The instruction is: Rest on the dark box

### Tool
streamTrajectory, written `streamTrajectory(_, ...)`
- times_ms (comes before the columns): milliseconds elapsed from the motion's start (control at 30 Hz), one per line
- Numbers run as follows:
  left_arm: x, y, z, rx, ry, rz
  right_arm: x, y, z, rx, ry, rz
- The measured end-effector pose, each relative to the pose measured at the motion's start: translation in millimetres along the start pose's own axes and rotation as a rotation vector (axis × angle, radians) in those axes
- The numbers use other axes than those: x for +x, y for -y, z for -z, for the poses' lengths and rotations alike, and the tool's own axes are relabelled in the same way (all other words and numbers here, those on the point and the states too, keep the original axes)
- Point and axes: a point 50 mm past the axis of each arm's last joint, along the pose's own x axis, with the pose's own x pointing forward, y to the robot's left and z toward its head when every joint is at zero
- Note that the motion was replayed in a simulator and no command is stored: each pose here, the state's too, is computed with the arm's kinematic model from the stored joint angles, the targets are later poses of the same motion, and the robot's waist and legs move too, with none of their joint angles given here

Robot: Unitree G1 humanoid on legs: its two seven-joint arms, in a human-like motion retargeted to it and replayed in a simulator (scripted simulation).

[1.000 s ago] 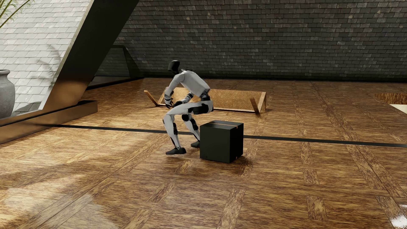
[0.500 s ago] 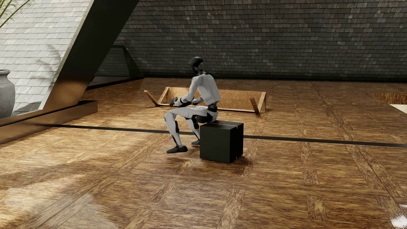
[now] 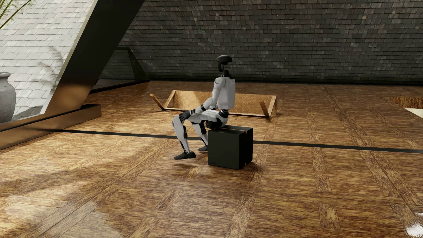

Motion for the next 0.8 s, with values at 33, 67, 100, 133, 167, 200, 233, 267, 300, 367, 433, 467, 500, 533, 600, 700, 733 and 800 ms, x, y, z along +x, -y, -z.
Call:
streamTrajectory(33, -6.7, -0.9, 28.2, 0.015, -0.134, 0.039, -6.0, -2.9, 26.7, 0.008, -0.120, -0.049)
streamTrajectory(67, -16.9, 1.3, 55.5, 0.052, -0.266, 0.108, -16.6, -7.3, 55.6, 0.005, -0.248, -0.115)
streamTrajectory(100, -29.3, 5.0, 79.6, 0.092, -0.381, 0.183, -28.9, -11.4, 81.3, -0.010, -0.360, -0.194)
streamTrajectory(133, -43.3, 9.9, 99.8, 0.132, -0.474, 0.261, -41.7, -16.3, 101.5, -0.042, -0.441, -0.279)
streamTrajectory(167, -58.9, 16.7, 117.3, 0.170, -0.549, 0.336, -54.7, -22.7, 117.1, -0.092, -0.493, -0.362)
streamTrajectory(200, -75.8, 23.8, 133.0, 0.193, -0.621, 0.398, -68.1, -31.1, 130.3, -0.133, -0.537, -0.446)
streamTrajectory(233, -91.9, 30.2, 145.5, 0.198, -0.686, 0.447, -80.0, -38.7, 140.8, -0.144, -0.585, -0.499)
streamTrajectory(267, -107.6, 36.1, 156.0, 0.179, -0.738, 0.467, -90.8, -44.7, 149.5, -0.126, -0.626, -0.521)
streamTrajectory(300, -120.0, 40.3, 163.0, 0.158, -0.771, 0.486, -100.2, -50.0, 155.9, -0.091, -0.656, -0.515)
streamTrajectory(367, -135.4, 47.9, 169.2, 0.114, -0.791, 0.502, -110.5, -56.6, 160.5, -0.011, -0.668, -0.473)
streamTrajectory(433, -138.9, 54.7, 167.6, 0.094, -0.771, 0.536, -111.2, -60.0, 156.6, 0.033, -0.635, -0.466)
streamTrajectory(467, -137.0, 57.2, 164.7, 0.091, -0.748, 0.552, -108.4, -59.7, 152.5, 0.031, -0.601, -0.467)
streamTrajectory(500, -133.2, 59.4, 160.8, 0.096, -0.721, 0.566, -104.5, -59.1, 147.5, 0.019, -0.565, -0.485)
streamTrajectory(533, -129.0, 61.2, 157.4, 0.102, -0.701, 0.570, -99.9, -58.6, 142.2, -0.001, -0.534, -0.499)
streamTrajectory(600, -119.0, 62.6, 150.5, 0.120, -0.665, 0.556, -89.2, -56.7, 132.9, -0.059, -0.485, -0.496)
streamTrajectory(700, -105.8, 60.7, 142.0, 0.140, -0.626, 0.537, -78.3, -52.5, 126.3, -0.074, -0.474, -0.461)
streamTrajectory(733, -102.1, 59.7, 139.4, 0.147, -0.613, 0.537, -75.9, -51.1, 125.0, -0.073, -0.473, -0.451)
streamTrajectory(800, -96.2, 58.8, 135.0, 0.160, -0.589, 0.525, -71.6, -48.9, 122.7, -0.092, -0.470, -0.430)
